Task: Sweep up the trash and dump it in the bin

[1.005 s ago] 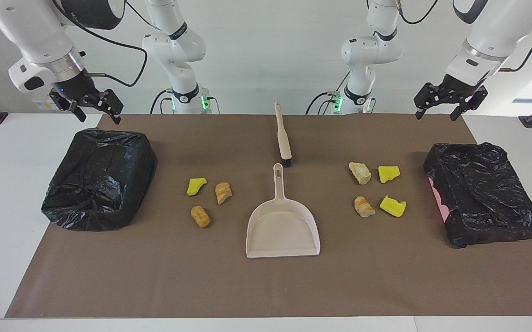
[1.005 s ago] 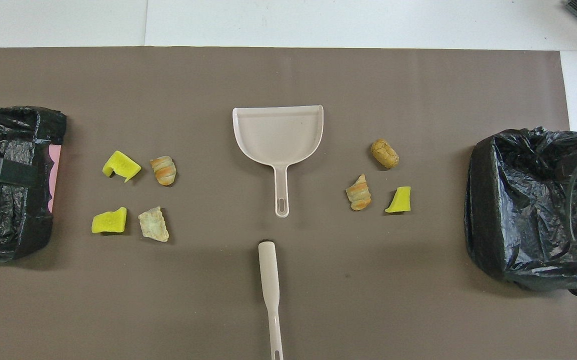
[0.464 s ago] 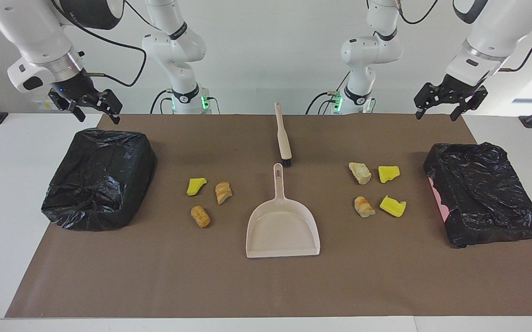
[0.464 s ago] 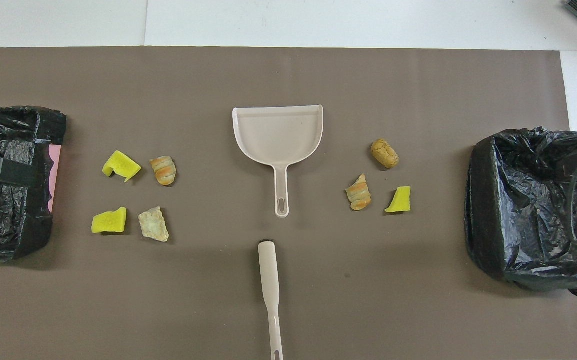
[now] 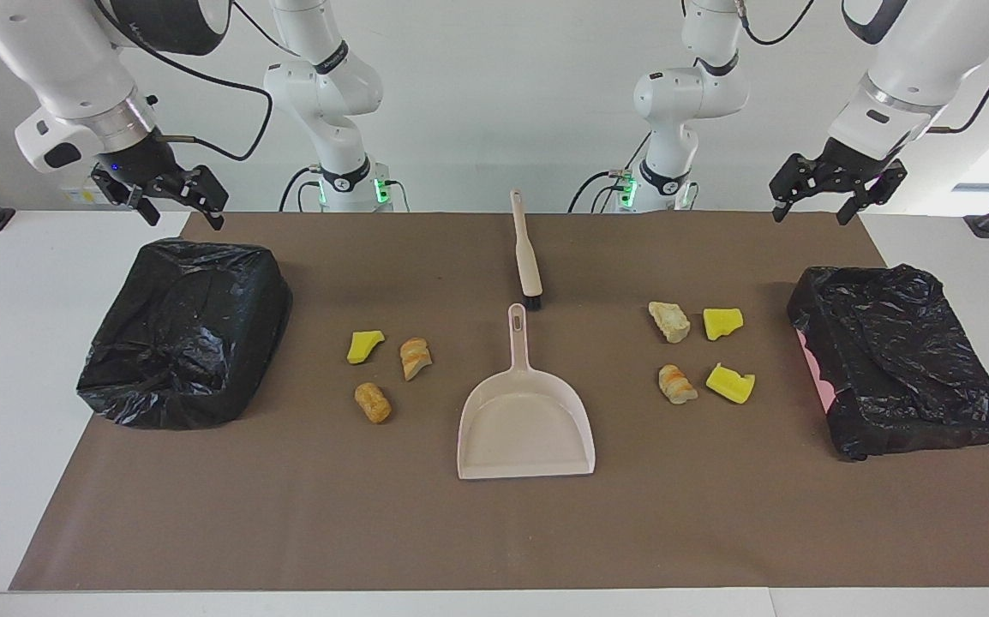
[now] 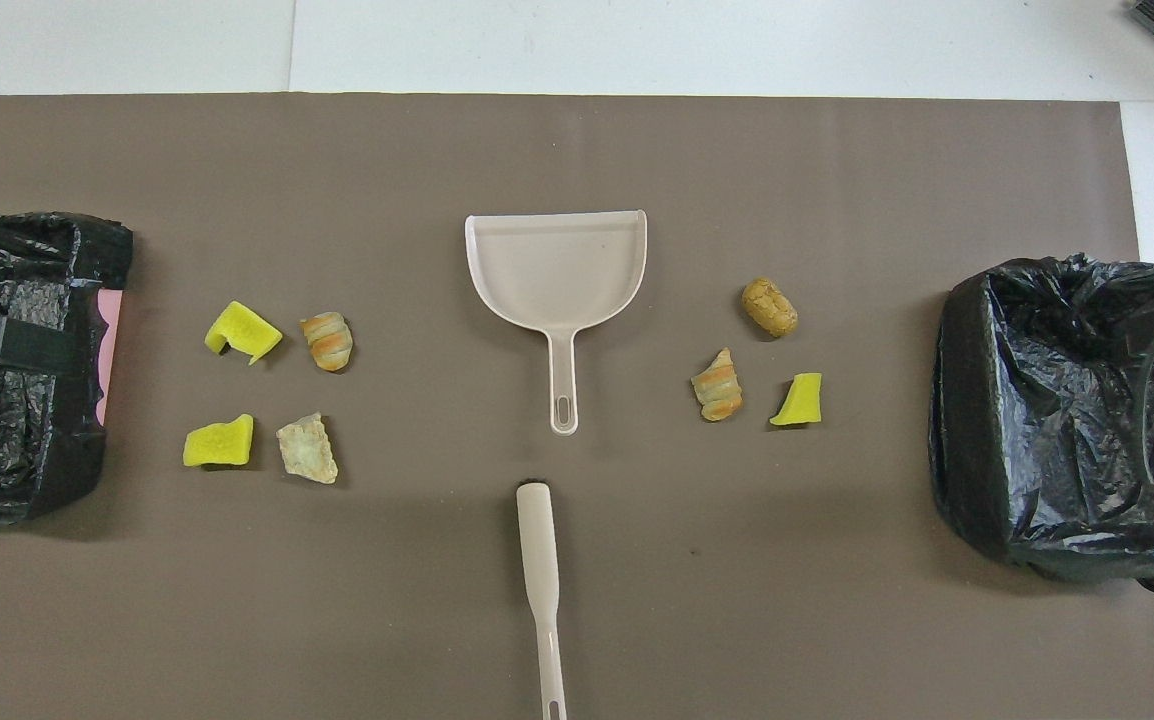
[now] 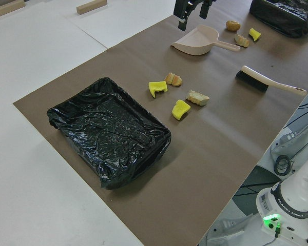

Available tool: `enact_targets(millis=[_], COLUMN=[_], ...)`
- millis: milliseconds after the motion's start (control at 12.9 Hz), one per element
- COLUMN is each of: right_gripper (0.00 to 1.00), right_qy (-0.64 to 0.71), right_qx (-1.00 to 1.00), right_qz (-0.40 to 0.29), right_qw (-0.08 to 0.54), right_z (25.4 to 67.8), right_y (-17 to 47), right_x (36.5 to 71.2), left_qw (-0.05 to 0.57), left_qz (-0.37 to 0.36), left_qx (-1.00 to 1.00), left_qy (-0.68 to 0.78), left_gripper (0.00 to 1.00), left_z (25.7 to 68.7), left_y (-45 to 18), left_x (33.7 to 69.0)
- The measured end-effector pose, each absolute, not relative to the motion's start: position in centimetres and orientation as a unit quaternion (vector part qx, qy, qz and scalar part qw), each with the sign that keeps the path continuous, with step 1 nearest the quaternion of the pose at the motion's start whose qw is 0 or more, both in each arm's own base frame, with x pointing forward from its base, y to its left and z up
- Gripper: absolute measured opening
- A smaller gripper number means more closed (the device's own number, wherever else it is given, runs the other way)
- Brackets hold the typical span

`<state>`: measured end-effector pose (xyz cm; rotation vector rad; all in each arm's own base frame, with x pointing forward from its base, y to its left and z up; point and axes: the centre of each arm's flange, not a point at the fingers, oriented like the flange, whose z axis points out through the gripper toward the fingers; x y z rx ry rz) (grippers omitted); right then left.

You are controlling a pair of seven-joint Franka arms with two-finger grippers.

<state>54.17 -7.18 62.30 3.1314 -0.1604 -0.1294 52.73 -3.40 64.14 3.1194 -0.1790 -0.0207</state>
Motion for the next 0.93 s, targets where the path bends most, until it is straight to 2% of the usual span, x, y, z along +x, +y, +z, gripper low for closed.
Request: enact_targets(millis=[541,928], right_gripper=[1.00,1.00], right_qy=[-0.049,-0.045], right_qx=[0.998,0.998], right_qz=[-0.051,-0.053], right_qw=[0.000,0.004], right_z=[62.0,61.7], right_y=[-6.9,-2.2], right_x=[53.6,53.9], left_qw=[0.009,0.008], left_qz=[-0.007,-0.007], left_qx=[0.998,0.998], left_qy=[-0.057,-0.059], left_gripper=[1.00,1.00], left_z=[64.1,64.1], left_y=[-3.4,-3.6], left_x=[52.7,52.7])
